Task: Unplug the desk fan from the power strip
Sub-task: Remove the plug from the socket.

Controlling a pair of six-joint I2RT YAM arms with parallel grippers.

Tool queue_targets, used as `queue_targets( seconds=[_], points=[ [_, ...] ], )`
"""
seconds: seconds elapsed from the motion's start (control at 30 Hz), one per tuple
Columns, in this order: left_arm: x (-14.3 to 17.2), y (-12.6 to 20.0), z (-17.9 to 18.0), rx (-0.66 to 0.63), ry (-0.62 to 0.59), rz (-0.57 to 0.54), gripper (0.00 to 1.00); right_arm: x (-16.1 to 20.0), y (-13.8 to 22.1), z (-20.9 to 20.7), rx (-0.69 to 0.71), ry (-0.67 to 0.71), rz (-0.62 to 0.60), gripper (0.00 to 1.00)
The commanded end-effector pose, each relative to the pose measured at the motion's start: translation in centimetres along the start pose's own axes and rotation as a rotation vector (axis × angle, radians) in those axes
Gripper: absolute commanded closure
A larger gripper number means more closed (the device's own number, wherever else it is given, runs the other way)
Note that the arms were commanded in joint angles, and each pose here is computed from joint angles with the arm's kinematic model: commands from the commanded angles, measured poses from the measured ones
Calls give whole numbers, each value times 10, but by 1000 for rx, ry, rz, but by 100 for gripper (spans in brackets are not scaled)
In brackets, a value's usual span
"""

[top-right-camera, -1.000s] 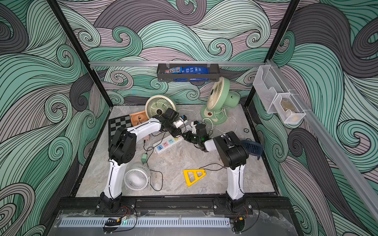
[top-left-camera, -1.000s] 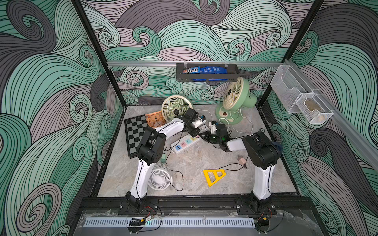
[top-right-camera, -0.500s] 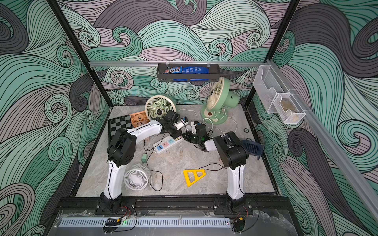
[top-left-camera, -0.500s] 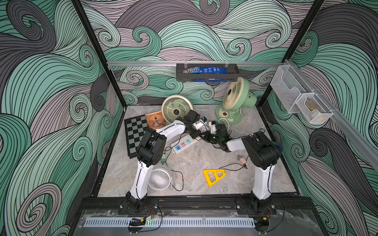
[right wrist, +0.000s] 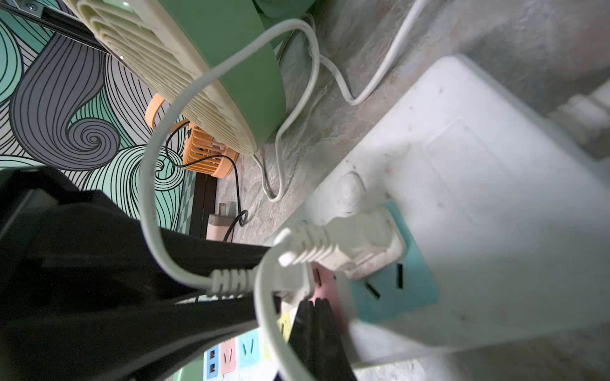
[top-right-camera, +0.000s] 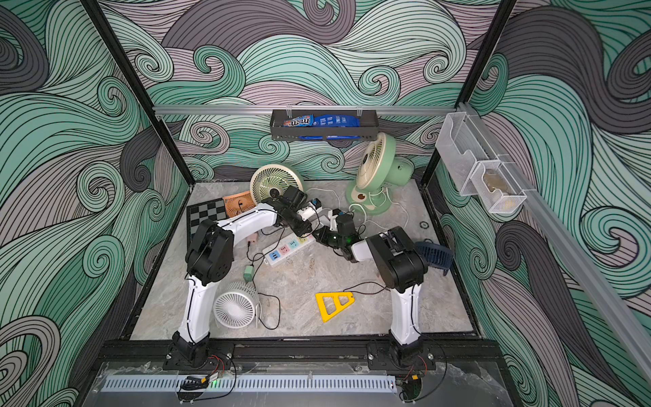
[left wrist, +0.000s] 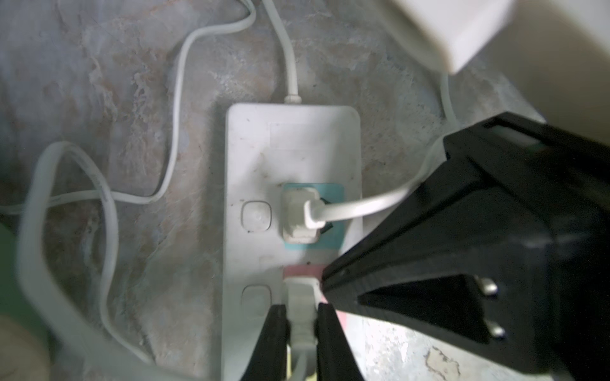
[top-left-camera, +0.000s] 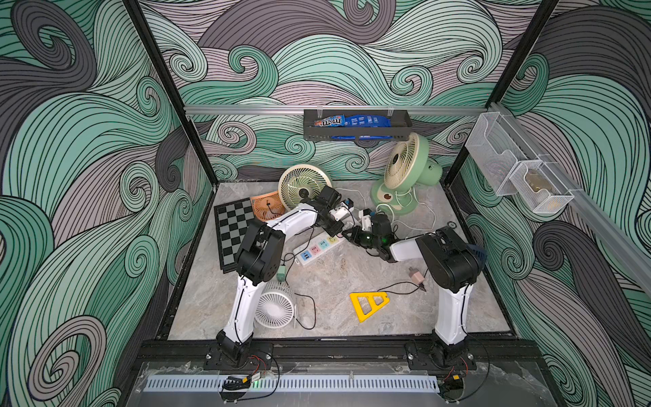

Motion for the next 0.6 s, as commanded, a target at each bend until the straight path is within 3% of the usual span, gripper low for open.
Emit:
queue_targets(
  seconds=[0.0, 0.17, 0.3, 0.57],
  points=[
    [-13, 16, 0, -14, -37, -39, 100, 30, -2, -60, 191, -91, 80, 98],
    [-20, 20, -16, -145, -206, -22, 100, 30, -3, -59, 189, -90, 79, 98],
    [-19, 23, -8, -178, -170, 4, 100, 30, -3, -58, 186, -88, 80, 98],
    [-37, 55, -3, -174, -132, -52, 100, 27, -2, -55, 175, -83, 74, 98]
  ],
)
Point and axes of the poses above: each gripper's point midway between its finger pads, its own y axis back along the fingers, its own z axis along the line the jaws close on, x = y × z, the point moved 2 cm from there along y, back along the fingers, and after that the axes turned 13 degrees about -y, right-handed, at the moved point
